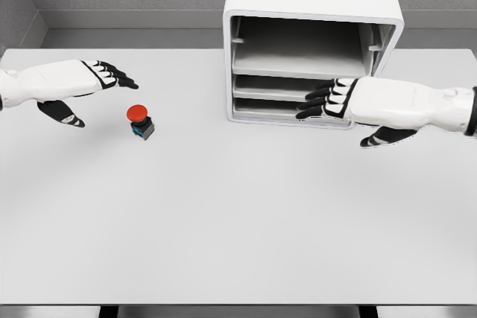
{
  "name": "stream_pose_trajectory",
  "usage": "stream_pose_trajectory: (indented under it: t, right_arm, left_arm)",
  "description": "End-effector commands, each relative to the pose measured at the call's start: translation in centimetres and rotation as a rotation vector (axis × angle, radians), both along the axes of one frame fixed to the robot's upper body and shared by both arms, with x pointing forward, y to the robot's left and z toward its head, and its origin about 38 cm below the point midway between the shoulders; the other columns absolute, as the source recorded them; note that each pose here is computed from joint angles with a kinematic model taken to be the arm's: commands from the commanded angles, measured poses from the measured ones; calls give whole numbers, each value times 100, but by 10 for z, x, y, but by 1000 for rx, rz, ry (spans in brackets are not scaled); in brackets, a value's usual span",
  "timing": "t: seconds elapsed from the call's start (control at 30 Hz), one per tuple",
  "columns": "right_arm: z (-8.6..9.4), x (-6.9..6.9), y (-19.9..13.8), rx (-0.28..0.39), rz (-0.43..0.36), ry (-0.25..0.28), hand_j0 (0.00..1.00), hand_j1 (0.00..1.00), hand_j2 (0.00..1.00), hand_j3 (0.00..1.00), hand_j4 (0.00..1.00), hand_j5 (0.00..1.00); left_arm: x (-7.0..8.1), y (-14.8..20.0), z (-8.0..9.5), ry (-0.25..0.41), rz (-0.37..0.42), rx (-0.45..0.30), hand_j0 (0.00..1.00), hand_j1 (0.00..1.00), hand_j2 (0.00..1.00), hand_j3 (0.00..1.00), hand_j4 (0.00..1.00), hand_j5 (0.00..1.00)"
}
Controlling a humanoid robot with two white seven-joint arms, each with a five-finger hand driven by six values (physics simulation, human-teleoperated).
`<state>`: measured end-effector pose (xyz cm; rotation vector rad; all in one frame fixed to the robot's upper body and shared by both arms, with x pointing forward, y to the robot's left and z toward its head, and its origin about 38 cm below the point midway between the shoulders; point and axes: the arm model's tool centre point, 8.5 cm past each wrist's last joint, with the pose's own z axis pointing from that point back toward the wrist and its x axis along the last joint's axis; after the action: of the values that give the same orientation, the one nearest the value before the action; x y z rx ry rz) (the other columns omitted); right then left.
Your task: Slide open multi-storey tabletop storage cabinets and put open load switch and slide close multi-storey tabletop storage cabinets
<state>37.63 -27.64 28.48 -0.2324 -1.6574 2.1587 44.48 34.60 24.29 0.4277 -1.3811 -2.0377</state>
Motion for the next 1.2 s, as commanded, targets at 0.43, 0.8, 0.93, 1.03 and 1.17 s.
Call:
stream_pose_trajectory:
  t: [0.43, 0.8, 0.93, 1.03, 1.17]
  right_arm:
    - [16, 10, 20, 82, 27, -20, 100, 100, 100, 100, 100, 100]
    - [12, 10, 17, 78, 15, -8, 100, 100, 100, 100, 100, 100]
    - [14, 17, 23, 100, -30, 7, 100, 100, 100, 100, 100, 100]
    - [17, 27, 23, 116, -95, 27, 100, 100, 100, 100, 100, 100]
    - [15, 38, 23, 129, -176, 63, 100, 100, 100, 100, 100, 100]
  left_arm:
    - [0, -1, -1, 7, -1, -1, 100, 100, 100, 100, 100, 100]
    - [0, -1, -2, 8, -1, -1, 100, 100, 100, 100, 100, 100]
    - [0, -1, -2, 8, -1, -1, 100, 100, 100, 100, 100, 100]
    - [0, -1, -2, 8, -1, -1, 100, 100, 100, 100, 100, 100]
    - [0, -1, -2, 8, -1, -1, 100, 100, 100, 100, 100, 100]
